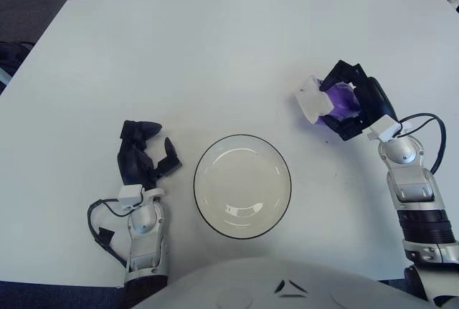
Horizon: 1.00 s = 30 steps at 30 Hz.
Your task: Put the tissue paper into the plate.
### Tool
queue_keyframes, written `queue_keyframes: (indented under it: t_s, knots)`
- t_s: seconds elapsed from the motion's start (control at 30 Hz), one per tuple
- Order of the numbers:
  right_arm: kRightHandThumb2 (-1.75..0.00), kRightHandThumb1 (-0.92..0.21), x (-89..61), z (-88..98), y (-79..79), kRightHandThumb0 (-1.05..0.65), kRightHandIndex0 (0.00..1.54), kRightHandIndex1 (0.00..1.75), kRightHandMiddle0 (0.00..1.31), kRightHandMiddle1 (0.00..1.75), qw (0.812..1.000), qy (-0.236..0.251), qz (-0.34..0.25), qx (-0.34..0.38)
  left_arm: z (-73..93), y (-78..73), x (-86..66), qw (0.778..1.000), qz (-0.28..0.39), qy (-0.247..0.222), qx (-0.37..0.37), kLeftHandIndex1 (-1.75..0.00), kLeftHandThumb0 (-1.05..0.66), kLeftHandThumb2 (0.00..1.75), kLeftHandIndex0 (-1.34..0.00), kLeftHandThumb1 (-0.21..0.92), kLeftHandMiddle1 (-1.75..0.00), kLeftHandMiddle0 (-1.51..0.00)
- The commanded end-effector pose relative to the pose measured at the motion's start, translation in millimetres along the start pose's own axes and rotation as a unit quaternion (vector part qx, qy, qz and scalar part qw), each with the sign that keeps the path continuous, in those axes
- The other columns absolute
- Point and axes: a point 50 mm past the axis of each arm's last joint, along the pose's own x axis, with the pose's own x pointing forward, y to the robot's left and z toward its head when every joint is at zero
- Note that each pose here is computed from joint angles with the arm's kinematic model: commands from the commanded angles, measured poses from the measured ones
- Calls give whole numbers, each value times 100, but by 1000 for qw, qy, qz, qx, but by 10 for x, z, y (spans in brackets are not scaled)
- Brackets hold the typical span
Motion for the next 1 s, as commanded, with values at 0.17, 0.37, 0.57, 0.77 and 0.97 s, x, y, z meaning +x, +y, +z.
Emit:
queue_keyframes:
  t_s: [0.17, 0.37, 0.57, 0.77, 0.97]
  knots:
    - [-175, 9, 116, 112, -47, 0, 95, 164, 69, 175, 997, -56, -48, 29, -181, 21, -69, 998, 12, 56, 16, -175, -1, 133, -44, 27, -160, -68]
    - [-175, 9, 272, 333, 95, 0, 95, 165, 69, 175, 988, -123, -64, 63, -197, 23, -47, 998, 10, 61, 24, -175, -1, 134, -45, 27, -161, -68]
    - [-175, 9, 312, 480, 251, 0, 95, 165, 69, 175, 979, -158, -34, 128, -203, 18, -28, 998, 5, 60, 24, -175, -1, 135, -45, 27, -162, -68]
    - [-175, 9, 304, 479, 269, 0, 95, 164, 69, 175, 970, -153, 2, 188, -211, 13, -14, 998, 3, 61, 24, -175, -1, 136, -46, 26, -164, -67]
    - [-175, 9, 310, 475, 273, 0, 95, 164, 69, 175, 970, -152, 5, 191, -216, 12, -4, 998, 1, 62, 24, -175, -1, 137, -46, 26, -164, -67]
